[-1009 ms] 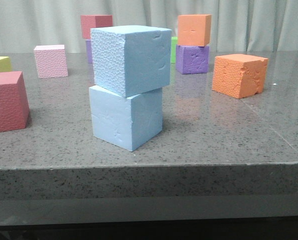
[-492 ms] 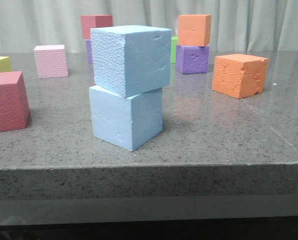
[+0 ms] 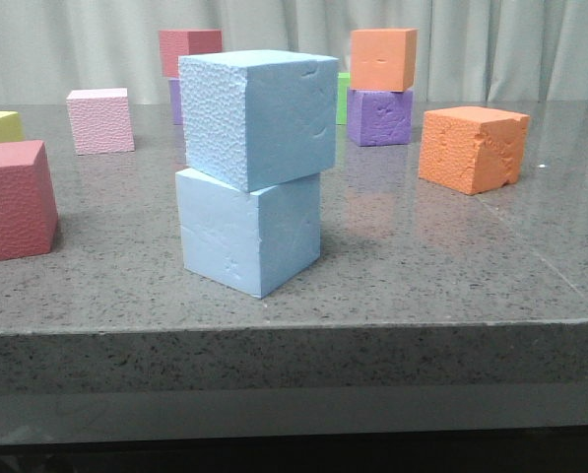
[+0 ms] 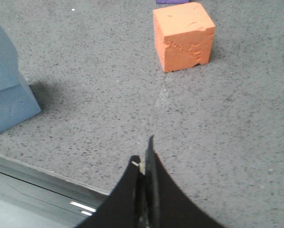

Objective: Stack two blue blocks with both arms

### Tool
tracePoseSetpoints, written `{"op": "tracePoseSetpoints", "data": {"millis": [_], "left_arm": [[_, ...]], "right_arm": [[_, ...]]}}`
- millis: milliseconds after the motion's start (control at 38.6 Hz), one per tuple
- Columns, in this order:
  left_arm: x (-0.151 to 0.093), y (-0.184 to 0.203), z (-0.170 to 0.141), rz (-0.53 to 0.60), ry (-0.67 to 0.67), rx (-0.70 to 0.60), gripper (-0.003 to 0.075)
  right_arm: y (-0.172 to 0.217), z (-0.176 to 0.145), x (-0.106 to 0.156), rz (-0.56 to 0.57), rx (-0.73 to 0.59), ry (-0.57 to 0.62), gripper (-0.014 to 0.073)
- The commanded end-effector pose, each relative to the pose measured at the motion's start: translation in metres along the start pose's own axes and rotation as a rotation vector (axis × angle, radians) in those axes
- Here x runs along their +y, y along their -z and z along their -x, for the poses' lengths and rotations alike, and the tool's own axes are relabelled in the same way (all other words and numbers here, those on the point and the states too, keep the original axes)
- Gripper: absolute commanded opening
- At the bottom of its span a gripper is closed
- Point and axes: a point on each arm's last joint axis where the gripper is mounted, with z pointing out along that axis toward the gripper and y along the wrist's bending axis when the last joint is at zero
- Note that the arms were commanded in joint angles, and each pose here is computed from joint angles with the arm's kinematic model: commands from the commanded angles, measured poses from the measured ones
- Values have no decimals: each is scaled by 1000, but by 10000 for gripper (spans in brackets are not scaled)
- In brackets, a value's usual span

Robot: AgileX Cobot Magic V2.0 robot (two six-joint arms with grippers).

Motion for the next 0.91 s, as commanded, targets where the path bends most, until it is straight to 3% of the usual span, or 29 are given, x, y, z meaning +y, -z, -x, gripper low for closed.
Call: {"op": "tracePoseSetpoints", "data": {"millis": [0, 181, 414, 621, 880], "left_arm": [[0, 2, 8, -5, 8, -99, -20], [0, 2, 8, -5, 8, -99, -20], [0, 2, 8, -5, 8, -99, -20], [0, 2, 8, -5, 8, -99, -20], [0, 2, 8, -5, 8, -99, -20]], "right_arm": [[9, 17, -4, -63, -161, 78, -69], [23, 2, -15, -191, -339, 105, -69], [25, -59, -26, -349, -423, 68, -69], [16, -97, -27, -347, -447, 44, -69], [6, -109, -31, -349, -460, 7, -69]]}}
